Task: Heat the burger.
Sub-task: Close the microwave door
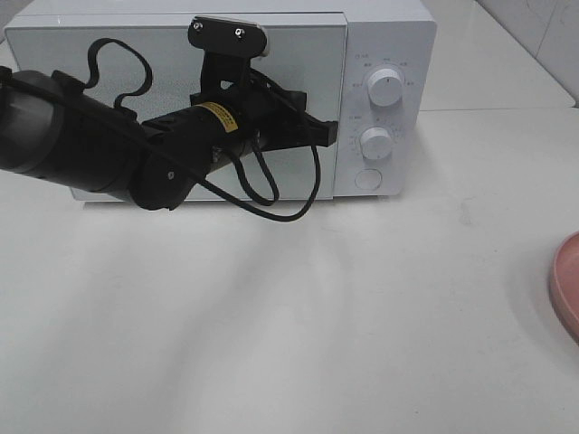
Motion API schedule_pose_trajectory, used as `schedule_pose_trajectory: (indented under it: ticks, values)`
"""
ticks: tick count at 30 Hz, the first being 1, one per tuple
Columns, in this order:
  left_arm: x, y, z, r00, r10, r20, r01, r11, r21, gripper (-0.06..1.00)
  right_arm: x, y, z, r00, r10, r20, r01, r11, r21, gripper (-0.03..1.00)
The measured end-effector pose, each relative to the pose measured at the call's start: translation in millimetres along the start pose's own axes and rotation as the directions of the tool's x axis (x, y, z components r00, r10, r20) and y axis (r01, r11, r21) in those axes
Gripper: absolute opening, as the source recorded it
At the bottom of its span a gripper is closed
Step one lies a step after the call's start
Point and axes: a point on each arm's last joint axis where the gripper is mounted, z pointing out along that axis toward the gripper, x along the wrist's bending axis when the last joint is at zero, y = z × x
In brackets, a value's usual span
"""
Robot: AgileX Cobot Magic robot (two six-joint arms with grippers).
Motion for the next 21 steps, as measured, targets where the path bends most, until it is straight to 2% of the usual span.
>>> schedule_pose_trajectory:
  ticks: [8,12,13,21]
  values:
    - [0.1,0.4,0.0,1.0,-0.002,-0.001,0.002,1.0,-0.004,0.0,0.0,0.0,0.0,1.0,0.0,0.0,0.0,1.0,0.0,0.74]
    - [0.1,-0.2,0.5,1.0,-0.024,-0.019,0.024,1.0,-0.008,0.0,0.0,0.0,0.0,1.0,0.0,0.0,0.0,1.0,0.0,0.74]
    - [3.1,2.6,3.7,0.997,-0.052,-0.049,0.051,0.998,-0.026,0.0,0.0,0.0,0.0,1.0,0.0,0.0,0.0,1.0,0.0,0.74]
    - [-1.5,-0.2,11.1,0.998,-0.018,-0.054,0.018,1.0,-0.012,0.0,0.0,0.0,0.0,1.0,0.0,0.0,0.0,1.0,0.0,0.74]
